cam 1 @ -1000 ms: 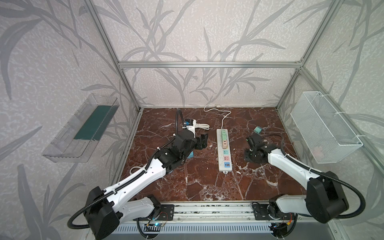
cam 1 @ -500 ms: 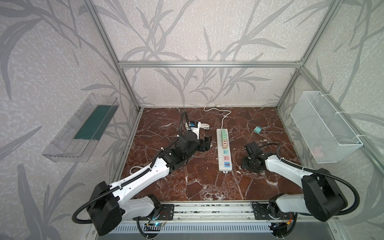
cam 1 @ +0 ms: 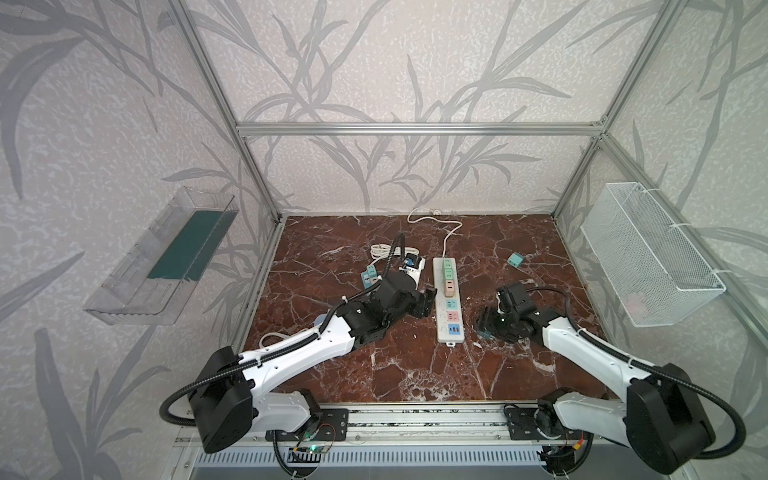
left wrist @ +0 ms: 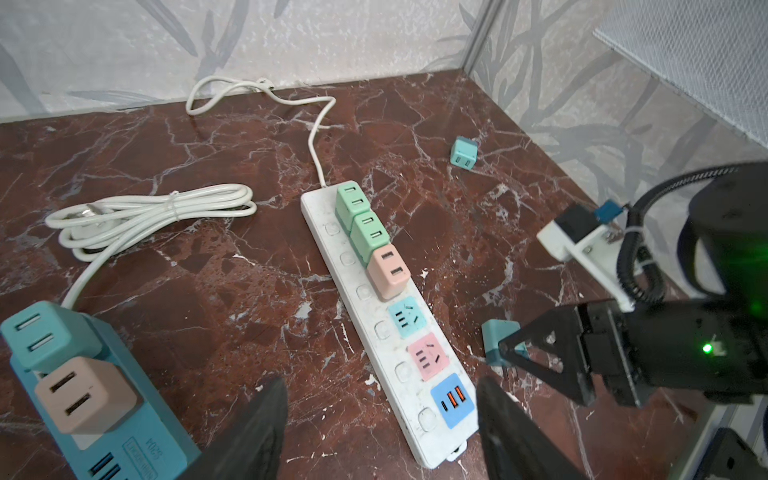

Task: Insert the plug
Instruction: 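Reach the left gripper across toward the teal adapter while the right withdraws, then close the left gripper on the teal cube adapter and lift it, then carry the teal adapter toward the right gripper with the left while the right approaches, then close the right gripper on the teal adapter while the left releases and withdraws, then lower the teal adapter into the socket beside the pink adapter, right gripper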

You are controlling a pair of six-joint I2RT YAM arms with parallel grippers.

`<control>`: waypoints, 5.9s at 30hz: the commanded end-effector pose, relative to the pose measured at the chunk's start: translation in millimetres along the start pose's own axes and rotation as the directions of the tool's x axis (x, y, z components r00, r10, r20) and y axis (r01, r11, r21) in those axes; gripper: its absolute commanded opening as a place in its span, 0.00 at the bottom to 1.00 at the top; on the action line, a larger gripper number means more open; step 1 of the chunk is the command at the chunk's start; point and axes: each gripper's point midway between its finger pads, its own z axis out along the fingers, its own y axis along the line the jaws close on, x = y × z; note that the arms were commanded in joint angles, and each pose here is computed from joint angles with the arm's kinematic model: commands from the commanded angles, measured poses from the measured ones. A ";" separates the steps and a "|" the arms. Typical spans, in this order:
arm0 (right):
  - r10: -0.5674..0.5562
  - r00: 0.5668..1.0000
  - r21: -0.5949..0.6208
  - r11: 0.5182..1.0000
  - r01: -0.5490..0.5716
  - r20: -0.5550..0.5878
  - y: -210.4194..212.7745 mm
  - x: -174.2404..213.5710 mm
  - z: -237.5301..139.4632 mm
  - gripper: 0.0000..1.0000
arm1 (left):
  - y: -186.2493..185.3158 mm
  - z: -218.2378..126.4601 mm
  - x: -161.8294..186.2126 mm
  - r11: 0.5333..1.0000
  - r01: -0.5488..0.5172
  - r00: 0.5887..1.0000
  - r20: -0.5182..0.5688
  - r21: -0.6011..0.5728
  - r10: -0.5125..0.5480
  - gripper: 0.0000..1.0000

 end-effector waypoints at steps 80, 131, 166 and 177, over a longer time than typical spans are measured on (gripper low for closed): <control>-0.060 0.943 -0.268 0.951 0.154 0.328 23.6 -95.0 -112.8 0.32 | -86.3 -11.8 -20.0 0.772 -0.635 0.679 0.460 -0.026 0.573 0.00; -0.523 0.796 -0.513 0.614 0.600 0.306 204.3 -2.2 -138.0 0.07 | -41.9 -34.6 -13.5 0.740 -0.672 0.637 0.494 -0.020 0.591 0.60; -0.342 0.936 0.028 0.940 0.340 0.087 113.5 -28.0 13.1 0.00 | 80.3 -51.0 -62.6 0.927 0.197 0.935 0.347 -0.319 -0.079 0.99; -0.334 0.938 0.099 0.940 0.326 0.095 109.6 -37.9 34.6 0.00 | 76.8 -53.8 -65.3 0.936 0.186 0.934 0.351 -0.299 -0.073 0.99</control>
